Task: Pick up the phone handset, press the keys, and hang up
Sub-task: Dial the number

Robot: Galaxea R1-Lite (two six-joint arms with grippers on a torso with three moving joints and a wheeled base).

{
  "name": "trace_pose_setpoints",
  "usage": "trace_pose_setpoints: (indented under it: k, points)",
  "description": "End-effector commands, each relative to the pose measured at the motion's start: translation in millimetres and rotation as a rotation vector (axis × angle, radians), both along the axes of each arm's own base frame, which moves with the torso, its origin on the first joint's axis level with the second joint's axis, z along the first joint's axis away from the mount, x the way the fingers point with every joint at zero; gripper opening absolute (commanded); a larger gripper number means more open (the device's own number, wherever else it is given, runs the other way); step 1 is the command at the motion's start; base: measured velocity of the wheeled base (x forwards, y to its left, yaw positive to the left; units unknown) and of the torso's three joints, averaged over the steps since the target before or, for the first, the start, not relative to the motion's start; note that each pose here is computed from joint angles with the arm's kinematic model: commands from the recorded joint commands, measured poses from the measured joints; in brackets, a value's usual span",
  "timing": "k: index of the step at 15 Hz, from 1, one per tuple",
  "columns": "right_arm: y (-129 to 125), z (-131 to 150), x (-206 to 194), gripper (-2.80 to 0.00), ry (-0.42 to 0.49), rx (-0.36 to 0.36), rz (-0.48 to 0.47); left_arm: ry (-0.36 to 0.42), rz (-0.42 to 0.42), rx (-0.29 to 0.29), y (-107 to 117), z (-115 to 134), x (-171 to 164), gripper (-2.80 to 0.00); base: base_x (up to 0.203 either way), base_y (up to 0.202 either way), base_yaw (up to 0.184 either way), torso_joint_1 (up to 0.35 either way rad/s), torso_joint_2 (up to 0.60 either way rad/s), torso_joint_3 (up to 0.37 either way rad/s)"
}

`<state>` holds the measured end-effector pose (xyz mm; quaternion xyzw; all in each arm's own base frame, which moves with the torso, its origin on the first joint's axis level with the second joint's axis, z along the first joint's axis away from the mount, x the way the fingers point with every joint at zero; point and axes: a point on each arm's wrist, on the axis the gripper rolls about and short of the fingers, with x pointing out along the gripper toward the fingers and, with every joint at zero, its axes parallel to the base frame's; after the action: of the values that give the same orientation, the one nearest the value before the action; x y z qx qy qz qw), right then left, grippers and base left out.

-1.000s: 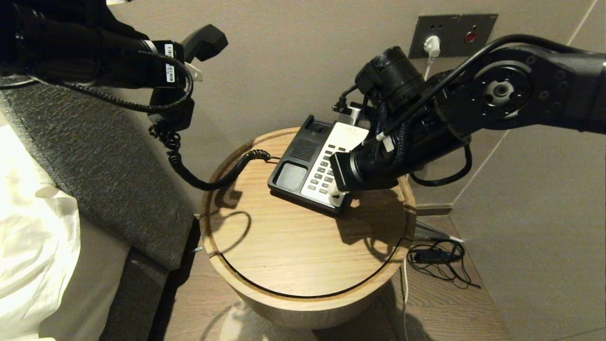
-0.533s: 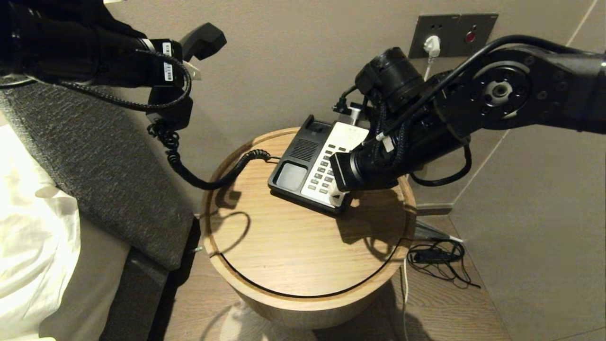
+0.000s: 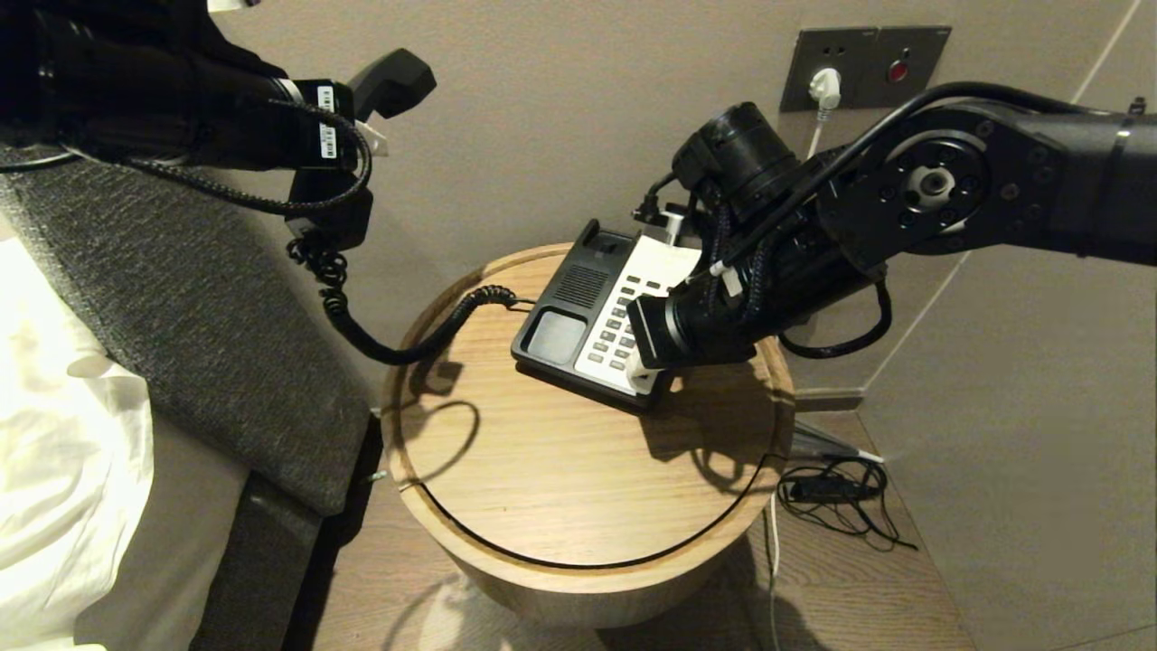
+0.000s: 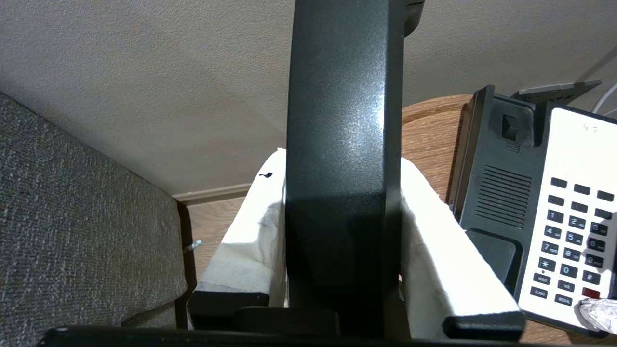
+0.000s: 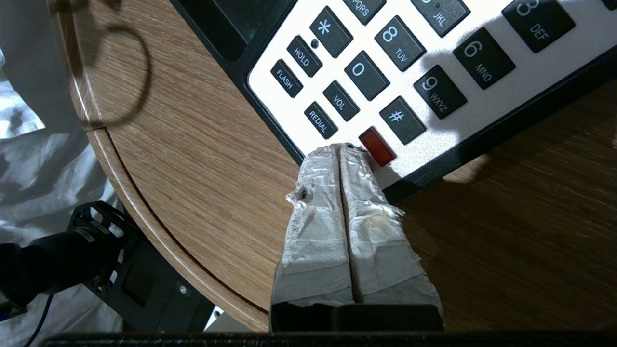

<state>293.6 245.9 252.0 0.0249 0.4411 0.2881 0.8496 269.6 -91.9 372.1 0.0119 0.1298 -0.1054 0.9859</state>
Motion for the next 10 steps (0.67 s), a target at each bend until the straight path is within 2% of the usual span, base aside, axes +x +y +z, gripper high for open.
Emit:
trace_pose_setpoints:
  k: [1, 10]
  points:
    - [0.3, -3.1, 1.5, -2.80, 0.011, -0.007, -0.002, 0.007, 0.001, 0.001, -0.6, -1.4, 1.0, -2.80, 0.000, 0.000, 0.000, 0.000, 0.00, 0.000]
    - [0.7, -5.7, 3.1, -2.80, 0.015, -0.013, -0.010, 0.020, 0.002, 0.002, -0.6, -5.2, 1.2, -2.80, 0.000, 0.000, 0.000, 0.000, 0.00, 0.000]
